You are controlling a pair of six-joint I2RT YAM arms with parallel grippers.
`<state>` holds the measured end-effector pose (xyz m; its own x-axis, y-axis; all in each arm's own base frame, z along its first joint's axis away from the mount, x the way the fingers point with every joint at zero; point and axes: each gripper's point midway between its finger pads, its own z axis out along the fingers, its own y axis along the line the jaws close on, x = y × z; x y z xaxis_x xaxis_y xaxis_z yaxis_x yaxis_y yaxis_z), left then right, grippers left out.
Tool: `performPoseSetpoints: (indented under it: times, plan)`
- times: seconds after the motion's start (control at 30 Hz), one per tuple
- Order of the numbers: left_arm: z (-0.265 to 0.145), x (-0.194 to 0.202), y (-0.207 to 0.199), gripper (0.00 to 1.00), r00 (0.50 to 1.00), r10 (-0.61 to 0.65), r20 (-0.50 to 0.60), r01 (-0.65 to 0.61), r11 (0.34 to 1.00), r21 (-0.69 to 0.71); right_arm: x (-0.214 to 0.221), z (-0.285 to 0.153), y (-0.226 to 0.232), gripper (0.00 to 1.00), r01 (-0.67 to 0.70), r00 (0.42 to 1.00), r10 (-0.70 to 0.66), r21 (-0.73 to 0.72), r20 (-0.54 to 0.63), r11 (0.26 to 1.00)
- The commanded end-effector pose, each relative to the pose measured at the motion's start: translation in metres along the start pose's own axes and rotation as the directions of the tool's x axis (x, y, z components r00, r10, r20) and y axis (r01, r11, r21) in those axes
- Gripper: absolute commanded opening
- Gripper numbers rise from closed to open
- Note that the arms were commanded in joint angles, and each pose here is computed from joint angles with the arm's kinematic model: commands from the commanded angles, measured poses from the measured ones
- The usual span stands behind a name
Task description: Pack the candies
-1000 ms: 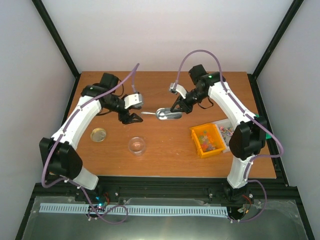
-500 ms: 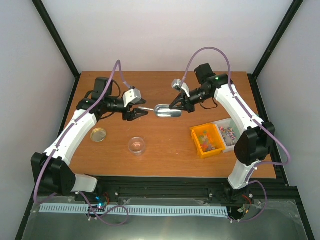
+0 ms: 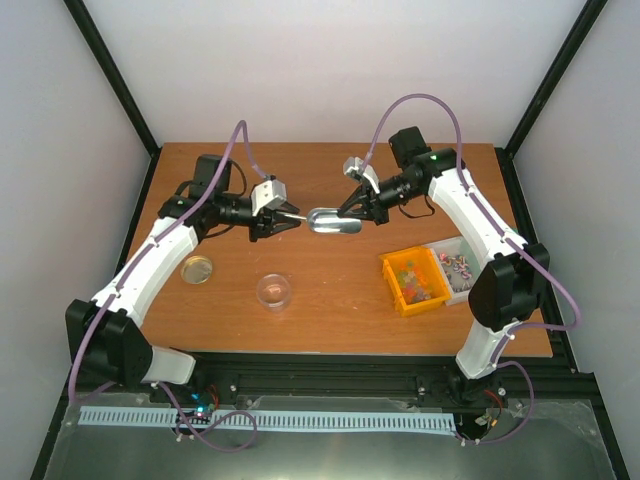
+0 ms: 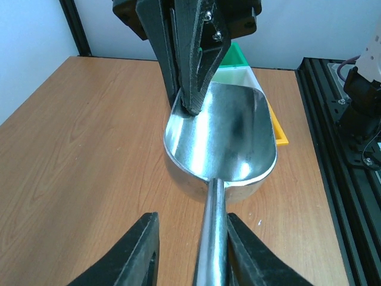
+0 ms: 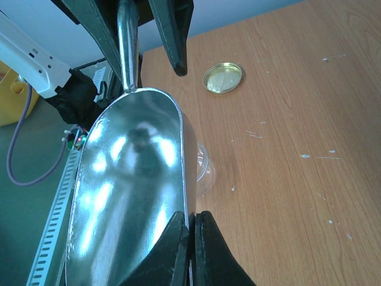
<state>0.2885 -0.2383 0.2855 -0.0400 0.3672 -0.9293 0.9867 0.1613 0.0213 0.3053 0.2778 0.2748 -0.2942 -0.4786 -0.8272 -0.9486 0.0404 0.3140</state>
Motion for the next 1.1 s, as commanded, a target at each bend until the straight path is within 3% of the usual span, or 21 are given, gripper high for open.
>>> performPoseSetpoints:
  times: [0.0,0.4,0.8,0.87,0.93,1.07]
  plan:
    - [0.001,-0.011,-0.005,0.28,0.998,0.067,0.017,-0.068,0.997,0.028,-0.009,0.0,0.009,0.03,0.033,0.999,-0.032,-0.024,0.03,0.999]
    - [0.001,-0.015,-0.01,0.27,0.996,0.084,0.027,-0.085,0.996,0.041,-0.009,0.005,0.008,0.03,0.026,0.999,-0.025,-0.028,0.022,0.999]
    - [-0.001,-0.017,-0.011,0.12,0.997,0.078,0.025,-0.079,0.996,0.032,-0.006,0.008,0.005,0.03,0.016,1.0,-0.016,-0.027,0.014,1.0]
    - [-0.002,-0.018,-0.012,0.17,0.997,0.073,0.028,-0.074,0.997,0.031,-0.006,0.008,0.004,0.03,0.012,1.0,-0.012,-0.025,0.014,1.0]
    - [-0.003,-0.02,-0.014,0.29,0.996,0.076,0.037,-0.077,0.996,0.033,-0.005,0.009,0.004,0.03,0.013,1.0,-0.013,-0.025,0.014,1.0]
    - [-0.005,-0.022,-0.016,0.28,0.995,0.084,0.048,-0.085,0.996,0.025,-0.004,0.009,0.004,0.03,0.01,1.0,-0.009,-0.028,0.011,1.0]
